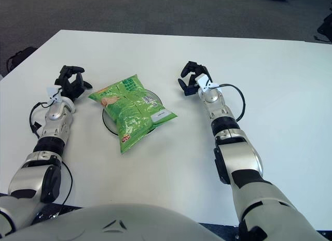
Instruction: Put the snack into the plate.
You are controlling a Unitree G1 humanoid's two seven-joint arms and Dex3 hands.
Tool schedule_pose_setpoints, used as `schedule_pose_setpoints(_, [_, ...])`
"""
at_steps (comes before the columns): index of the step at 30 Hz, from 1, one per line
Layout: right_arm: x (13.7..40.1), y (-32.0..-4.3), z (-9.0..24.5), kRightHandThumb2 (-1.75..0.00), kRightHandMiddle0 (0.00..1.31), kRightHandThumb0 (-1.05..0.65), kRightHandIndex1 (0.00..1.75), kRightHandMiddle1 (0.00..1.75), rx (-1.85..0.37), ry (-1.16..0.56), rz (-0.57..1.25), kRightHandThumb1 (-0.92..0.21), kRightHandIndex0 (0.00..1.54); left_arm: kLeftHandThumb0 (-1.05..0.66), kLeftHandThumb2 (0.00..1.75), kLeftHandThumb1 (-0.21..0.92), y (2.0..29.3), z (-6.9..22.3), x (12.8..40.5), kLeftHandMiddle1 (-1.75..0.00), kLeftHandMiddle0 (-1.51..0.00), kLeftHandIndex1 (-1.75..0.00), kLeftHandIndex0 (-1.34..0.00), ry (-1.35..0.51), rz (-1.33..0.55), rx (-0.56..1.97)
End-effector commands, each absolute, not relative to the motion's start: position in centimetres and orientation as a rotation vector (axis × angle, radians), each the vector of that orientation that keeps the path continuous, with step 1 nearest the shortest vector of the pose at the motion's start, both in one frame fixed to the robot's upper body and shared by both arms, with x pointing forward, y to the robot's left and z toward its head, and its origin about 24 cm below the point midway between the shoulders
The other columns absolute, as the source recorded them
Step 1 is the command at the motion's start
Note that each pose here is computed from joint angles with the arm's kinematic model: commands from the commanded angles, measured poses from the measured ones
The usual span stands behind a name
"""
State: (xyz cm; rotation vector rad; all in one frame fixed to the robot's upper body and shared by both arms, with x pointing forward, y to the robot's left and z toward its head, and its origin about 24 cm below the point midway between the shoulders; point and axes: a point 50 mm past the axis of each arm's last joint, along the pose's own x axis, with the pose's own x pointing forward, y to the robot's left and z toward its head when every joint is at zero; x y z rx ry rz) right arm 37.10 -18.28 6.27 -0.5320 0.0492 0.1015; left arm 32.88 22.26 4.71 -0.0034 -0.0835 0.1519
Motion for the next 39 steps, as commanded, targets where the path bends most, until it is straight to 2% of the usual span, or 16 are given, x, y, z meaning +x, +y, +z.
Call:
schedule_pose_setpoints(1, [34.1,-19.0,0.7,-1.17,0.52,-0.44,1.75,1.75,-0.555,0.286,0.159,-0.43,1.01,-0.41,1.0,0.57,21.5,1.3,31.1,-1.75,-1.0,-1.75,-0.42,0.062,0.136,-0.013])
schedule_pose_setpoints(9, [33.9,-19.3,0.6,-1.18,0.53,-0.45,1.75,1.75,-0.573,0.274,0.147,-0.42,1.05,-0.42,1.06,0.52,20.7,0.8,30.2,-1.75,-1.07,-1.75,-0.46,0.078,0.058,-0.03])
schedule_pose_setpoints(19, [33.5,-19.2,0.7,-1.21,0.55,-0.46,1.75,1.75,-0.516,0.227,0.081,-0.4,1.11,-0.42,1.07,0.51,20.2,0.6,29.7,-1.75,-1.11,-1.75,-0.46,0.089,-0.019,-0.015])
schedule_pose_setpoints(25, [33.1,-19.2,0.7,-1.24,0.57,-0.46,1.75,1.75,-0.383,0.169,-0.039,-0.38,1.15,-0.42,1.08,0.51,20.3,0.4,29.6,-1.75,-1.13,-1.75,-0.46,0.086,-0.029,-0.02])
schedule_pose_setpoints(39, [32.9,-19.0,0.7,-1.29,0.6,-0.47,1.75,1.75,-0.06,0.132,-0.133,-0.34,1.1,-0.42,1.08,0.5,20.6,0.2,29.5,-1.75,-1.14,-1.75,-0.47,0.1,-0.021,-0.028])
